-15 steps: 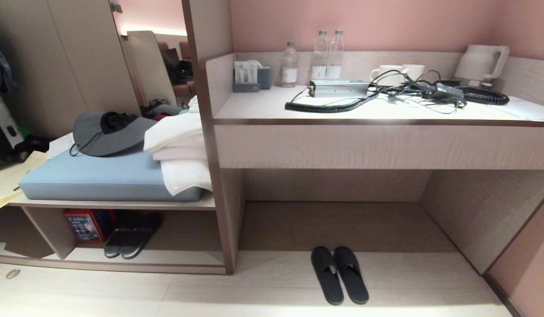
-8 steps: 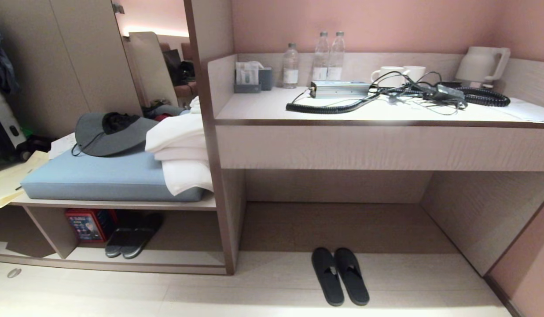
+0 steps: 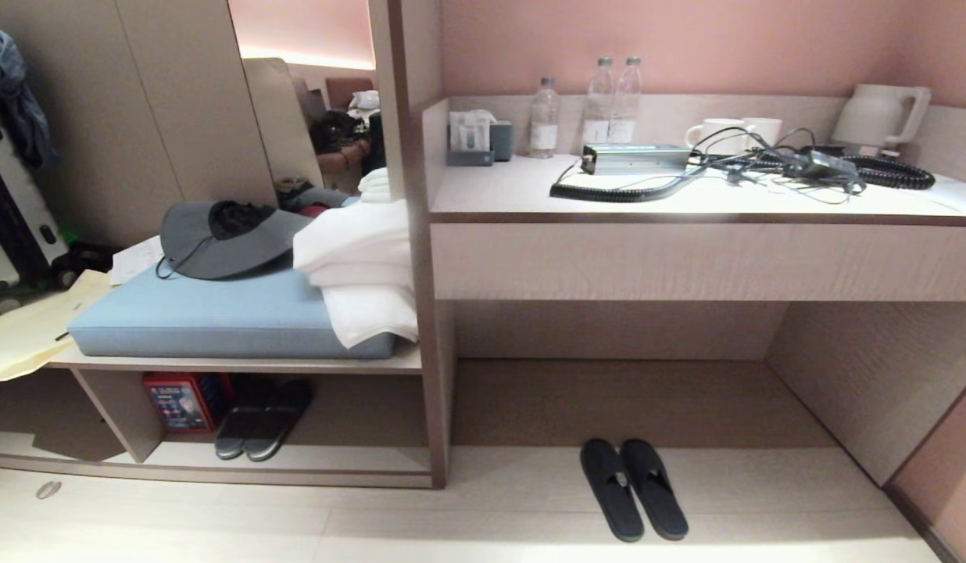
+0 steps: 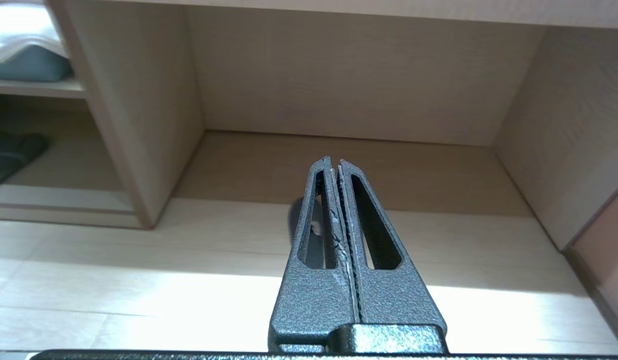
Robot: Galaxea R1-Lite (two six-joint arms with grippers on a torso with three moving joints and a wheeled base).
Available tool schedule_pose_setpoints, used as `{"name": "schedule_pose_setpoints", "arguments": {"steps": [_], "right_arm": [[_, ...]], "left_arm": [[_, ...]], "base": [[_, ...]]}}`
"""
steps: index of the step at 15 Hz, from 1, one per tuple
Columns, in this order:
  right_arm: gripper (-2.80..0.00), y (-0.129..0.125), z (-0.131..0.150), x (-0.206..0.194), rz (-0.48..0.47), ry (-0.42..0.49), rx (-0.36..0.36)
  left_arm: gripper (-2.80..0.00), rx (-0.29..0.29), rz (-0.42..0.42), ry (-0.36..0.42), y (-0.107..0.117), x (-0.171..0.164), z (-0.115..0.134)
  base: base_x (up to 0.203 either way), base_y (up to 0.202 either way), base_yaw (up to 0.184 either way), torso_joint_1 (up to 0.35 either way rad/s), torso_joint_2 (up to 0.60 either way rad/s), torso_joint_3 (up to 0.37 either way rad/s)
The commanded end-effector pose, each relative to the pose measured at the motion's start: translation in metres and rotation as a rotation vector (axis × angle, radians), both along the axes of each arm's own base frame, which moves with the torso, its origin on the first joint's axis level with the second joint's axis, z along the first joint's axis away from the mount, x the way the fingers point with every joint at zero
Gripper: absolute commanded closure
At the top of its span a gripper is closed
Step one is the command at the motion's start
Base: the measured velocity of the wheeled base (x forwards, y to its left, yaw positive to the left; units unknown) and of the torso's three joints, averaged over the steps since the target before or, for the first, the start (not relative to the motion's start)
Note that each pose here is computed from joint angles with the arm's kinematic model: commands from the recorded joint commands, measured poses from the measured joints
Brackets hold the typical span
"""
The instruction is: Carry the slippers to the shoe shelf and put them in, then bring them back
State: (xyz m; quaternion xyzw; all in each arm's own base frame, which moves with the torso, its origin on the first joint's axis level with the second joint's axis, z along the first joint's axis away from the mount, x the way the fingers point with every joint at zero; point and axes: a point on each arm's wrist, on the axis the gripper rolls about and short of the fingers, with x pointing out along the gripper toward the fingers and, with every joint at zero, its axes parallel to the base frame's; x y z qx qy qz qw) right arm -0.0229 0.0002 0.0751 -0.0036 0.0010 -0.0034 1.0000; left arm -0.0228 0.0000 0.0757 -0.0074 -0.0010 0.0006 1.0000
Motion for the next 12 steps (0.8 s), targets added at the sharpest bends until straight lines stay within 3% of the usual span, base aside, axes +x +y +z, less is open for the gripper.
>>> {"name": "schedule_pose_setpoints", "arguments": {"steps": [1, 12], "right_arm": [[0.0, 0.0, -0.0002, 0.0, 0.001, 0.0, 0.0], [0.0, 0.0, -0.0001, 0.0, 0.001, 0.0, 0.0]], "left_arm": [[0.0, 0.0, 0.0, 0.001, 0.0, 0.0, -0.0002], [0.0, 0.0, 0.0, 0.001, 0.0, 0.0, -0.0002]], "base": [[0.0, 0.194, -0.001, 0.007, 0.0, 0.006], [0.0, 0.195, -0.001, 0.001, 0.0, 0.002]]}}
